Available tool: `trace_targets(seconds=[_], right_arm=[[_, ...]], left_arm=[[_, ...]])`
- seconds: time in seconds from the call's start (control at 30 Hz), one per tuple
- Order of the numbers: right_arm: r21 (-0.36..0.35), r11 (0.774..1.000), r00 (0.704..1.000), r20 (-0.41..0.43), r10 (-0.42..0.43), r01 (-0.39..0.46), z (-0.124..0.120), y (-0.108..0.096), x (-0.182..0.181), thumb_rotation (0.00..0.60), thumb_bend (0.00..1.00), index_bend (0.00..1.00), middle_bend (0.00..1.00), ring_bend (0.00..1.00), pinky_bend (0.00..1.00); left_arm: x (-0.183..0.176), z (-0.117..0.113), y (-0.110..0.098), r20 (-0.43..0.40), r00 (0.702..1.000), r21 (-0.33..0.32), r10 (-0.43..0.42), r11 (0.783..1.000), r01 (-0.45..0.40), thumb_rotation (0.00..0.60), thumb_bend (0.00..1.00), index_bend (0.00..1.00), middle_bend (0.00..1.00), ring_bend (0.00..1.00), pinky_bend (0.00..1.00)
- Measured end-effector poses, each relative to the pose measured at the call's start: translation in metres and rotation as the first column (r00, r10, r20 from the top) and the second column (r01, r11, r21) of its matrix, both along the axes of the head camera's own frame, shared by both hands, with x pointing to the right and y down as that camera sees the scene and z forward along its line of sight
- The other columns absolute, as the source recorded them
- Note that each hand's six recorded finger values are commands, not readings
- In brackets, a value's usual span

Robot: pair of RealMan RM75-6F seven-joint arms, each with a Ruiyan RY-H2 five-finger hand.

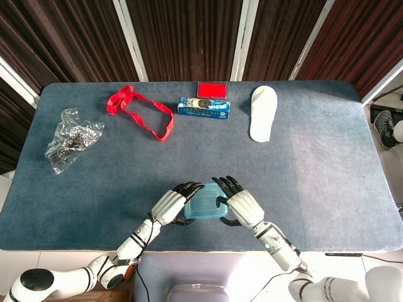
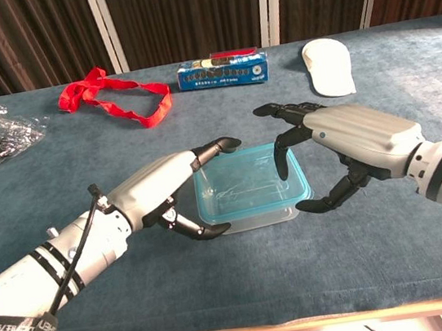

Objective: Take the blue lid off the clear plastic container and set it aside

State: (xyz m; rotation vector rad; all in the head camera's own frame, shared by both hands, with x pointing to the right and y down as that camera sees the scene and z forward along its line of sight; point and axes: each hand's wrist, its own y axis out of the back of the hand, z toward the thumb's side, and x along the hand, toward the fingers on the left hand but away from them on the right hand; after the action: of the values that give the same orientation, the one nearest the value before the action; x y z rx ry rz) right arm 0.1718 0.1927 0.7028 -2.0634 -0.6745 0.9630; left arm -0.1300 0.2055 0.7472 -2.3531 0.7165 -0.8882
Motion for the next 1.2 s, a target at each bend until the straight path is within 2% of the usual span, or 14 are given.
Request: trace_targets(seconds=[1.2], right_arm=[[0.009, 1.000, 1.000, -0.013, 0.011, -0.011, 0.0010, -0.0062, 0.0045, 0.600, 0.35, 0.62, 0.11, 0.00, 0.00]], left_arm=[[-0.0014, 0.0047, 0.0042, 0.007, 1.000, -0.022, 0.024, 0.999, -0.023, 0.600, 0.31, 0.00, 0.49, 0.33, 0.51]])
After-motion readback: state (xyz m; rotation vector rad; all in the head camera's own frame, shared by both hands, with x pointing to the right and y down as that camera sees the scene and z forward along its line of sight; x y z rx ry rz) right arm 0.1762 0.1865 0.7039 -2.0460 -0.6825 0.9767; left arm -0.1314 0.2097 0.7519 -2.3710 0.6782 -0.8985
